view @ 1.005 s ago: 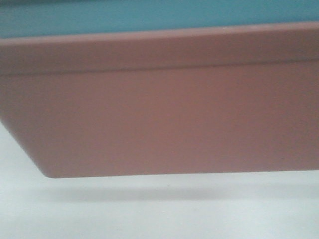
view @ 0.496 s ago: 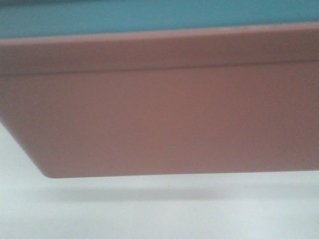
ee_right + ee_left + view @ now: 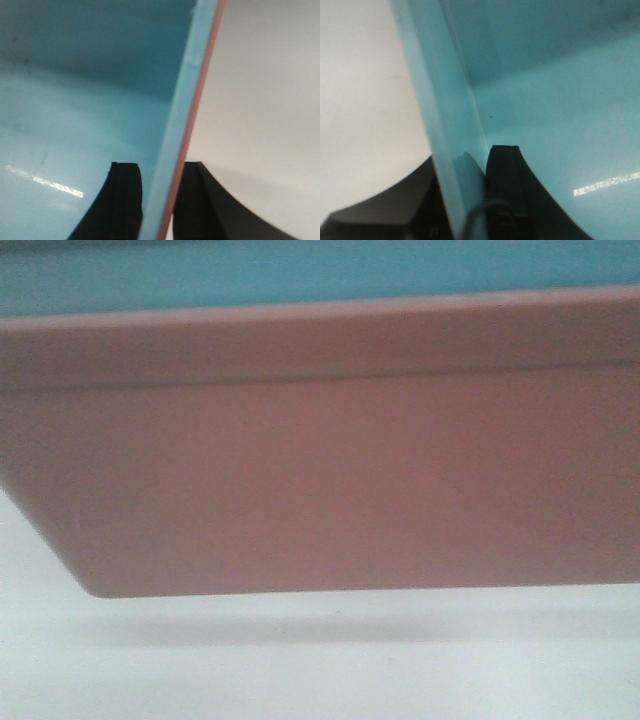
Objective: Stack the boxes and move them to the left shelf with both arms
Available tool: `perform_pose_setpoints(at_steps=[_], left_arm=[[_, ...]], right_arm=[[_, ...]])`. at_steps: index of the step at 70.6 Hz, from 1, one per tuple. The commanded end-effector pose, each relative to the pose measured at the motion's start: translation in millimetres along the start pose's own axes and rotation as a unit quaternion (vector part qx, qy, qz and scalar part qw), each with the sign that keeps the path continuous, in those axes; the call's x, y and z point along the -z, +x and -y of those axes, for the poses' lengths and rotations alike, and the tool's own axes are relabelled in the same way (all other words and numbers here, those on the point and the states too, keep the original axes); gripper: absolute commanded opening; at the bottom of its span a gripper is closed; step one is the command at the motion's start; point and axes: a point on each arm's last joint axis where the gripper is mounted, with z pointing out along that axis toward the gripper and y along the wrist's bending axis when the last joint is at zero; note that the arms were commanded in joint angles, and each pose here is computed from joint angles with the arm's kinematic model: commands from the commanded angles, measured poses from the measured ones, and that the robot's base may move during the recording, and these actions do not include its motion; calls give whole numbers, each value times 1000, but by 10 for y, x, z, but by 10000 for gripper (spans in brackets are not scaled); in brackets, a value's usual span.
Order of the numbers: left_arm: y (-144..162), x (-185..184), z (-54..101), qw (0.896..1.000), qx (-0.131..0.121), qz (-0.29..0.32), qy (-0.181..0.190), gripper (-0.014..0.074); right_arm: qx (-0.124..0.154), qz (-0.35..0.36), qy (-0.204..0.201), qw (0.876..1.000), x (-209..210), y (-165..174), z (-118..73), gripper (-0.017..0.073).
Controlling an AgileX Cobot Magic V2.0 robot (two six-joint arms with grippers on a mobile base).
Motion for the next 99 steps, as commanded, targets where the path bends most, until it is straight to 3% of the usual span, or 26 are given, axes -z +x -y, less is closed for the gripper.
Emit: perform_pose_setpoints(at_steps=[1,99], left_arm=[[-131,205,29,997,-21,66,30,-3],[-131,205,29,997,-21,66,30,-3]], right_arm=[[-3,94,-33,995,212,-179,-49,32],[-3,95,-33,995,212,-181,-47,32]])
